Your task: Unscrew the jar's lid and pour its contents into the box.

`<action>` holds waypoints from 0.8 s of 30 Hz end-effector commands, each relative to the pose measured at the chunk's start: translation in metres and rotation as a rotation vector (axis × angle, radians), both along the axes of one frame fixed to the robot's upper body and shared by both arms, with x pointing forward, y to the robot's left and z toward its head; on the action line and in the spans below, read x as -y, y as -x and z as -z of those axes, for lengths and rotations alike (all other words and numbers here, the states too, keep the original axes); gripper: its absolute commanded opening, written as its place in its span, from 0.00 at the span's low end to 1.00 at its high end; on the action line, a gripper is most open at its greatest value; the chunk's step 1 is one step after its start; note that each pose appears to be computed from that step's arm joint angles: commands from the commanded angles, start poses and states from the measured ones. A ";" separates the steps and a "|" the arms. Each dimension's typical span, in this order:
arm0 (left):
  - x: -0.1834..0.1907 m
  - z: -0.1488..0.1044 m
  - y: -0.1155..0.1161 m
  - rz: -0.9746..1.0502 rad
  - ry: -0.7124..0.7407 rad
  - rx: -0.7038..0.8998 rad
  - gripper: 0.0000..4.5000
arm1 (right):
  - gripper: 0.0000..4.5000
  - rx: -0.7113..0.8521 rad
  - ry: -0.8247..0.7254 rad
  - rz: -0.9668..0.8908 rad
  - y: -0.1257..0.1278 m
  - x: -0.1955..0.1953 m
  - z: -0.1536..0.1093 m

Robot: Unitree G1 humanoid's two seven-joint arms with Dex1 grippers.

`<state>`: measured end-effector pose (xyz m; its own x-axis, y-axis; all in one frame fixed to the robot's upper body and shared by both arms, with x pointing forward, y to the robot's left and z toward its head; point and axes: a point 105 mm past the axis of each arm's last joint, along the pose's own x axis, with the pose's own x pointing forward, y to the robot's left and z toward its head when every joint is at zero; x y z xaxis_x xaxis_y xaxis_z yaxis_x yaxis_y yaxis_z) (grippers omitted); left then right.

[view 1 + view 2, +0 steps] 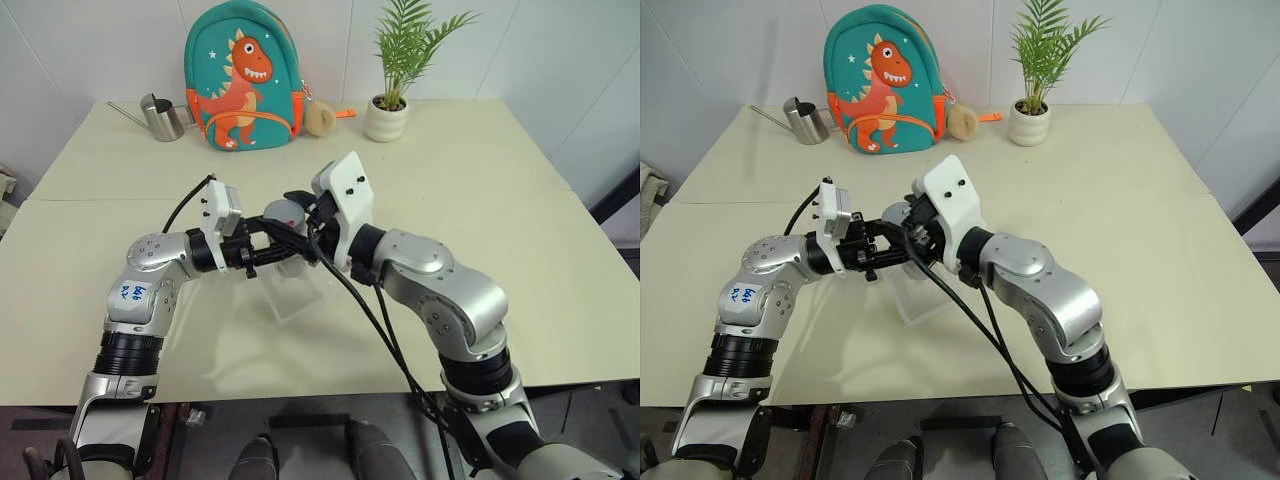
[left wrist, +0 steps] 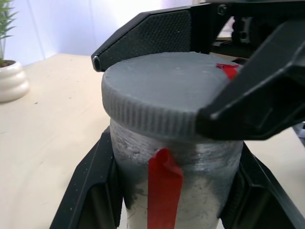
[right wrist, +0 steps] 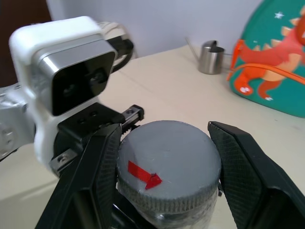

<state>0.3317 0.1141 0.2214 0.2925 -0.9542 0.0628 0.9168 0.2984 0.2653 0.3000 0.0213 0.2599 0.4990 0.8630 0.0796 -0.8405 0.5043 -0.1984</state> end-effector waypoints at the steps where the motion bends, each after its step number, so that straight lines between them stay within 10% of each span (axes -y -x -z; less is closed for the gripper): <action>1: 0.005 -0.014 0.010 0.099 -0.007 0.048 0.45 | 0.57 0.067 0.026 -0.252 0.037 -0.013 -0.011; 9: 0.006 -0.015 0.019 0.268 -0.039 0.052 0.45 | 0.57 0.083 0.079 -0.561 0.070 -0.006 -0.017; 24: 0.003 -0.021 0.022 0.367 -0.079 0.056 0.45 | 0.57 0.088 0.119 -0.590 0.060 0.000 -0.013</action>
<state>0.3037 0.1052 0.2304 -0.1202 -0.9924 -0.0268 0.9428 -0.1225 0.3101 0.2705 0.0060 0.2684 0.1125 0.9936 -0.0092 -0.9596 0.1062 -0.2607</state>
